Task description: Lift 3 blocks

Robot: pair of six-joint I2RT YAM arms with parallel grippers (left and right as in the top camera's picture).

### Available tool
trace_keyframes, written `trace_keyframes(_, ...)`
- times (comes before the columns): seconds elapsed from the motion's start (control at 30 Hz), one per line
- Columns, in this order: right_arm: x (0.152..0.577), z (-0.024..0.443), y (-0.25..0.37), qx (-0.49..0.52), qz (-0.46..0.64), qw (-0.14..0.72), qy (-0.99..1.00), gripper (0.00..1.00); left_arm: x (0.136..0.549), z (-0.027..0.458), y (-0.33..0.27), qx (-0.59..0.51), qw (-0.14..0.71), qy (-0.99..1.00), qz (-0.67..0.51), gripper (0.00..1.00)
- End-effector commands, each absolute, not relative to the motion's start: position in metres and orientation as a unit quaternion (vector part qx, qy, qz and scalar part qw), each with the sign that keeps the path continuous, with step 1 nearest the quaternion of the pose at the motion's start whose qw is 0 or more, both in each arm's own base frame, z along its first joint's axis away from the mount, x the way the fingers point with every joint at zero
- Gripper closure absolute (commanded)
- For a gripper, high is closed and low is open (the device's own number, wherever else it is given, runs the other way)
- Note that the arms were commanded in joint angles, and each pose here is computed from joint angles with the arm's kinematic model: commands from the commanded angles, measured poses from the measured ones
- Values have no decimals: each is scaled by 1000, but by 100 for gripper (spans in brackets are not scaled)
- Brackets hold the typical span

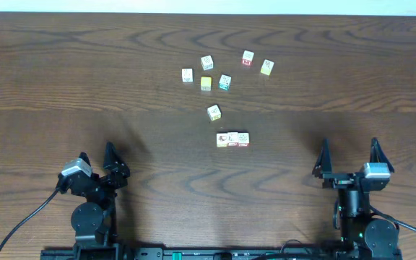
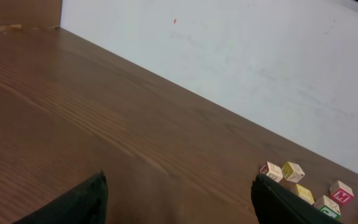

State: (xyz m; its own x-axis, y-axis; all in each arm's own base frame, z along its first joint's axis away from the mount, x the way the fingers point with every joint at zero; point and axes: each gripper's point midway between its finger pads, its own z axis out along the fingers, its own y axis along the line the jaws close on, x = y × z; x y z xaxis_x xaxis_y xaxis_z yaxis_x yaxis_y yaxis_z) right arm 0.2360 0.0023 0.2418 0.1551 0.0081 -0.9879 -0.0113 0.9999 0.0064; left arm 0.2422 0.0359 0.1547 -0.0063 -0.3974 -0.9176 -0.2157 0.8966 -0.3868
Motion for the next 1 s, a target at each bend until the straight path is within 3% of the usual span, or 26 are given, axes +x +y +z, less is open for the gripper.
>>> trace_keyframes(0.0, 239, 224, -6, 13, -10, 749, 662, 1, 240, 138, 39, -226, 651, 723, -57, 25)
trace_keyframes(0.37, 246, 156, -8, 16, -15, 679, 733, 1, 240, 138, 39, -226, 651, 723, -57, 25)
trace_keyframes(0.97, 246, 157, -10, 17, -16, 681, 732, 1, 240, 138, 39, -226, 651, 723, -57, 25)
